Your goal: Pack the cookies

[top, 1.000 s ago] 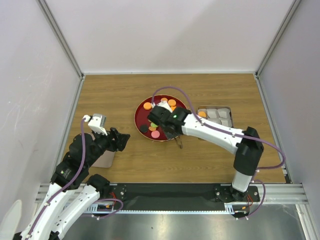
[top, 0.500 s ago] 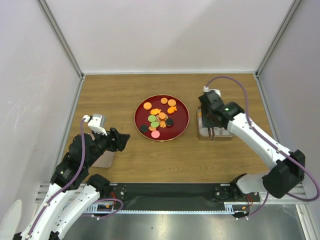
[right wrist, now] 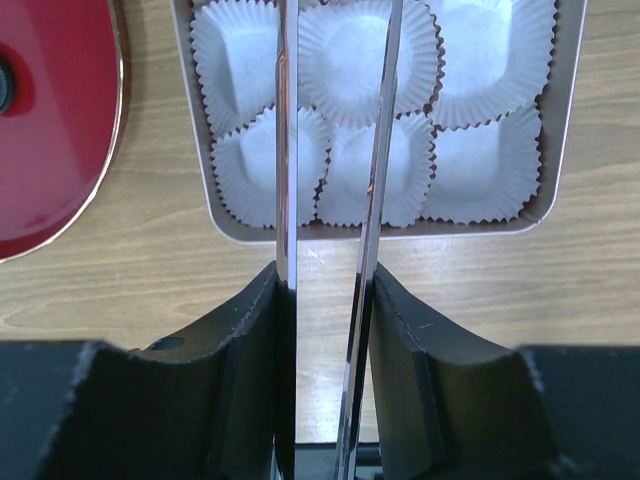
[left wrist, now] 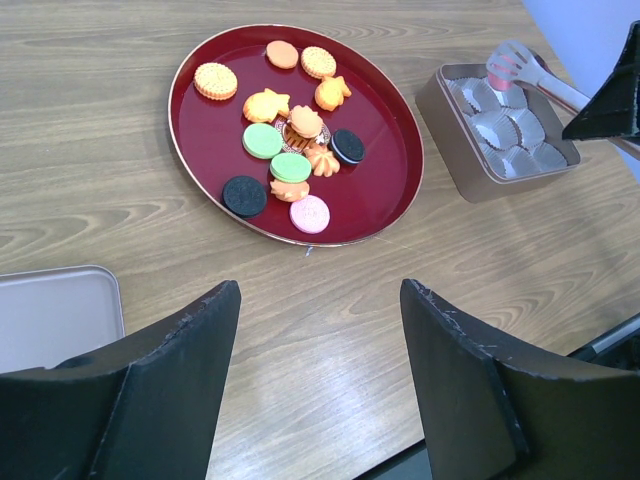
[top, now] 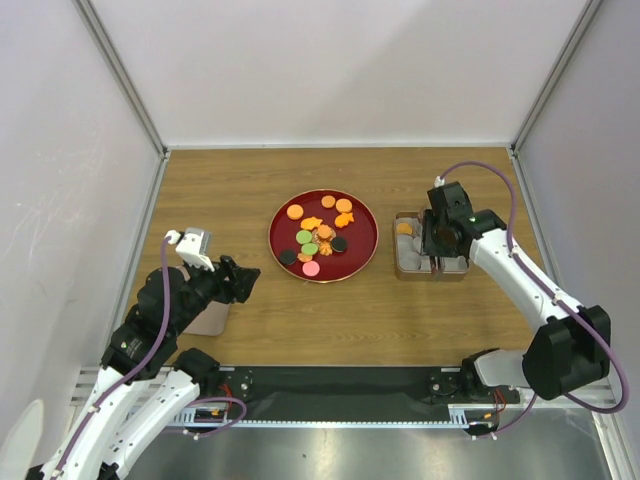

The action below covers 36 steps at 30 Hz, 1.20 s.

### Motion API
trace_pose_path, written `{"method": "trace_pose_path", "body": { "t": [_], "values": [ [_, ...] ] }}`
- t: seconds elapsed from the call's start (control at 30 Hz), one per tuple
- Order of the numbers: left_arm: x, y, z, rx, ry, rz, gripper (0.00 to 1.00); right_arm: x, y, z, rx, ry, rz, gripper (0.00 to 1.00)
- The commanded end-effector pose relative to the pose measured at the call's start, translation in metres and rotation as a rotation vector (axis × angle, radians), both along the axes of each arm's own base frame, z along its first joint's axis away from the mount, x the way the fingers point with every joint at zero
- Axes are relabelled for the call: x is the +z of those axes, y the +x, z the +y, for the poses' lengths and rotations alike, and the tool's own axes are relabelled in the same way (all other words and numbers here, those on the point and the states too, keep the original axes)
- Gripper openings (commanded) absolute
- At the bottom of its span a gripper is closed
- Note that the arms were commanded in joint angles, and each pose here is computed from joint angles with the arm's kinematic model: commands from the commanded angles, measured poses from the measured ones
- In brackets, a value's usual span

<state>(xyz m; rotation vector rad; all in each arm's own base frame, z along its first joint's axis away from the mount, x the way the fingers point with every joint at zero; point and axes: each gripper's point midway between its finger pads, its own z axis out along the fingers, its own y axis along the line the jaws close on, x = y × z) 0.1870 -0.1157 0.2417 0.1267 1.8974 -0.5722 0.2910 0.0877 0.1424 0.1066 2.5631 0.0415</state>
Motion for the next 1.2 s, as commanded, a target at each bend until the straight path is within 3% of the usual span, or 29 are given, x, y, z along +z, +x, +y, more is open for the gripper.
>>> {"method": "trace_pose_path", "body": {
  "t": [0.0,0.93,1.17],
  "values": [
    [0.011,0.002,-0.002,-0.017,-0.003,-0.054,0.72,-0.001,0.013,0.002,0.015,0.022,-0.034,0.38],
    [0.01,0.004,0.0,-0.001,0.002,-0.047,0.72,-0.022,0.022,-0.01,-0.024,-0.002,-0.024,0.39],
    [0.01,0.004,-0.001,-0.003,0.002,-0.047,0.72,-0.023,0.025,-0.012,-0.037,-0.01,-0.027,0.46]
  ]
}}
